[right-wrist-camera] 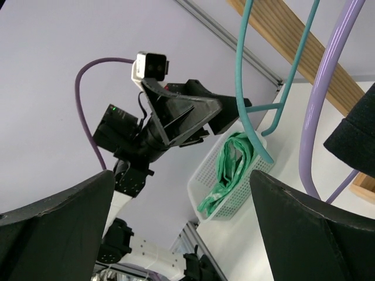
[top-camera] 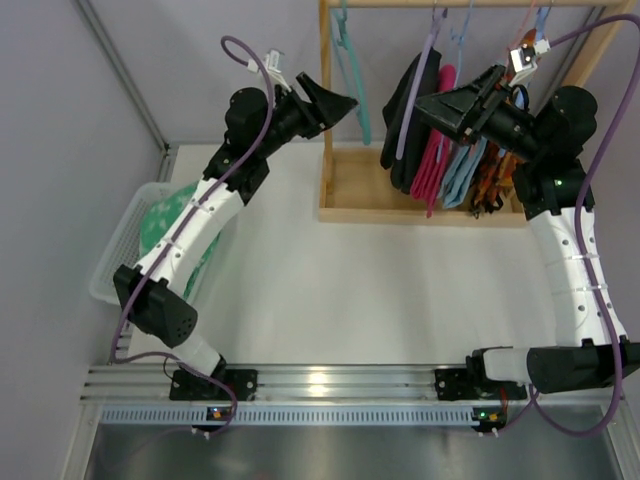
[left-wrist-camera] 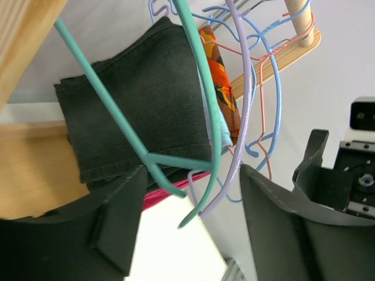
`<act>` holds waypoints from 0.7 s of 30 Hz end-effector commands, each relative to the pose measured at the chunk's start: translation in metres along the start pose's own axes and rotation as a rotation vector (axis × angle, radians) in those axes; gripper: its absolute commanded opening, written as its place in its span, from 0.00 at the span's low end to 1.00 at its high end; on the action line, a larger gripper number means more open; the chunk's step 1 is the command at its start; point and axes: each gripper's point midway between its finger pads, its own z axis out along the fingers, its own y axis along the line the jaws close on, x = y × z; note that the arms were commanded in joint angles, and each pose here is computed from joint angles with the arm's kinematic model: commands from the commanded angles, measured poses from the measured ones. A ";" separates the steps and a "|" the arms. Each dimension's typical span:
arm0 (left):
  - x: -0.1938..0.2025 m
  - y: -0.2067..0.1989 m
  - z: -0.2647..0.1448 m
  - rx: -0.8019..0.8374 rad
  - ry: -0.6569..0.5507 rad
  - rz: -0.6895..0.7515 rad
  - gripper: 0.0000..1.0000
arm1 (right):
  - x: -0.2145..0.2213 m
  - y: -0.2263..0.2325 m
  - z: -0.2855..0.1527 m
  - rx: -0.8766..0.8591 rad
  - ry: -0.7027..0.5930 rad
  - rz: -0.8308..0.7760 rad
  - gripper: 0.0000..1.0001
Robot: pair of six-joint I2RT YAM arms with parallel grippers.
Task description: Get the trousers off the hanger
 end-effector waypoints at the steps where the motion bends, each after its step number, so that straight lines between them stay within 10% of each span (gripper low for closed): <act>1: -0.030 -0.038 -0.035 0.063 -0.106 0.144 0.72 | -0.010 0.005 -0.006 -0.002 -0.042 -0.055 0.99; 21: -0.018 -0.113 0.000 0.337 -0.073 0.482 0.76 | -0.032 0.003 -0.017 0.025 -0.117 -0.085 0.99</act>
